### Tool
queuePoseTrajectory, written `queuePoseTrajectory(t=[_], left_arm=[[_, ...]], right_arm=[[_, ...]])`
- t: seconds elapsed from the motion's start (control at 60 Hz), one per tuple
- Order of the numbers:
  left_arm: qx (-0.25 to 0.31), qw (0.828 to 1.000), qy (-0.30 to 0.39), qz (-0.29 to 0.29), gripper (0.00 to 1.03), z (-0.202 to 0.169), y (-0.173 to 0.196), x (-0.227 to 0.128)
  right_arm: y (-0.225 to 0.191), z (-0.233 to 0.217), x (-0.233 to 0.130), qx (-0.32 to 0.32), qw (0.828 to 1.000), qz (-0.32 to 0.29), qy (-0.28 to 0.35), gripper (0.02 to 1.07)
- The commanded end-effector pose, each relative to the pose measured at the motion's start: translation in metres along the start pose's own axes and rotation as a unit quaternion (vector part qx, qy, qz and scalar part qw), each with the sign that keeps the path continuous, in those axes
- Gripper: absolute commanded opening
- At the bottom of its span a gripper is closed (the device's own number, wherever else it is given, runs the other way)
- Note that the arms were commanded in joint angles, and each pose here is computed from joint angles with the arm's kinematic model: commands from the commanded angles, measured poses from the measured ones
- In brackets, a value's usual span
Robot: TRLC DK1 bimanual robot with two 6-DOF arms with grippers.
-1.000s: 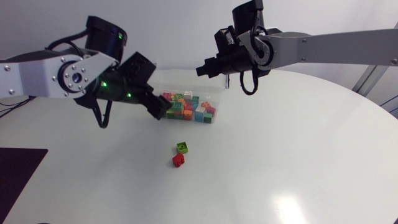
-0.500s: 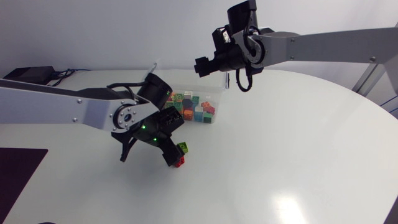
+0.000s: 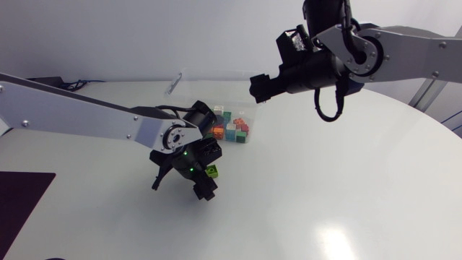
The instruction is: Place the duplo bricks in the container
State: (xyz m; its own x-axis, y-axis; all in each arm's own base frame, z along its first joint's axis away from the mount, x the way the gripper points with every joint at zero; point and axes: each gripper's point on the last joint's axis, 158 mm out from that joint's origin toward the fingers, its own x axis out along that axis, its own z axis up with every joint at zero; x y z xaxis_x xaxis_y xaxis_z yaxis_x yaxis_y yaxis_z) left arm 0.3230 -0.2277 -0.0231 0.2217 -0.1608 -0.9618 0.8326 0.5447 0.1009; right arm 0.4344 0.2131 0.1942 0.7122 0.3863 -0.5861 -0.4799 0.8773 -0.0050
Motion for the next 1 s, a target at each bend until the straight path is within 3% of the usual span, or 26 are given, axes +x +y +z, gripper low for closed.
queuePoseTrajectory(t=[0.0,0.167,0.317,0.433,0.55,0.983], left_arm=[[-0.011,1.000,0.012,-0.008,0.74,0.003,-0.002,0.009],[-0.028,0.998,0.030,-0.037,0.54,0.005,-0.005,0.016],[-0.043,0.997,0.039,-0.044,0.29,0.005,-0.006,0.019],[-0.049,0.995,0.064,-0.052,0.27,-0.006,-0.009,0.018],[-0.073,0.993,0.069,-0.062,0.26,-0.013,0.001,-0.008],[-0.135,0.990,-0.034,-0.022,0.26,-0.021,0.051,-0.116]], right_arm=[[0.009,-0.018,-0.008,0.002,1.000,0.007,0.016,1.02],[0.014,-0.039,-0.013,0.001,0.999,0.012,0.037,1.02],[0.019,-0.058,-0.012,0.002,0.998,0.015,0.057,1.02],[0.028,-0.072,-0.010,0.006,0.997,0.022,0.079,1.02],[0.042,-0.092,-0.002,0.009,0.992,0.032,0.118,1.02],[0.097,-0.158,0.055,0.003,0.961,0.056,0.270,1.02]])
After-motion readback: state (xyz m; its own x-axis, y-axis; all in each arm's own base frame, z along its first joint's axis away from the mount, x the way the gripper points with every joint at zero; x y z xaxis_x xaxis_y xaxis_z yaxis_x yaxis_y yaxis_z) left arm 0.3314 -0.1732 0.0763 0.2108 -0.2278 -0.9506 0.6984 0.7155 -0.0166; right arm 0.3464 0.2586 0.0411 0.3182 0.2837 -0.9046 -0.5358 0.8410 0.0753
